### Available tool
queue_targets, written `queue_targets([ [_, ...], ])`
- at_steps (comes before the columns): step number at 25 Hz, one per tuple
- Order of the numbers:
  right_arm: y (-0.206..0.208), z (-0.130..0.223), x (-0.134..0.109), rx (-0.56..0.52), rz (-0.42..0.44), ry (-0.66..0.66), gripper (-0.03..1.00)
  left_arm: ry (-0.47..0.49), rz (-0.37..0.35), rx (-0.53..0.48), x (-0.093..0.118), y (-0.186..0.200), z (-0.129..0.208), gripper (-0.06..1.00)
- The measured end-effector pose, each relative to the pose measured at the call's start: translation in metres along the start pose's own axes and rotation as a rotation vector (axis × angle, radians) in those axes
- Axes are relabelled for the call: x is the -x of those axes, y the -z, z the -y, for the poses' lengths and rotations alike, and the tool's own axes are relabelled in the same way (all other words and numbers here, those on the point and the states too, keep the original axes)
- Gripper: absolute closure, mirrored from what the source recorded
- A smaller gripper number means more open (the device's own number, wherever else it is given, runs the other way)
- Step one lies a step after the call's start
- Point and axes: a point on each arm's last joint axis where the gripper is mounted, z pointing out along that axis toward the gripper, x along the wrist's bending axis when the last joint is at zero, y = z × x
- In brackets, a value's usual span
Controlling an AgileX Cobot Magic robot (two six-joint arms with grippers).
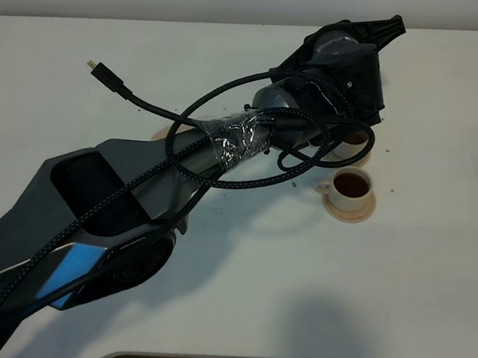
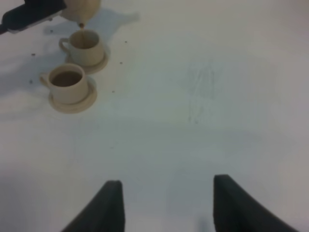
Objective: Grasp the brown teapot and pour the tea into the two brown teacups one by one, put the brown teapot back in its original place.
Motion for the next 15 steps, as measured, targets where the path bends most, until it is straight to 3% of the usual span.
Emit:
queue_targets([
  [15, 0.0, 0.0, 0.0, 0.0, 0.0, 0.0, 0.53, -0.051, -0.039, -0.019, -0.0036, 0.0001, 0.0016, 0.84],
])
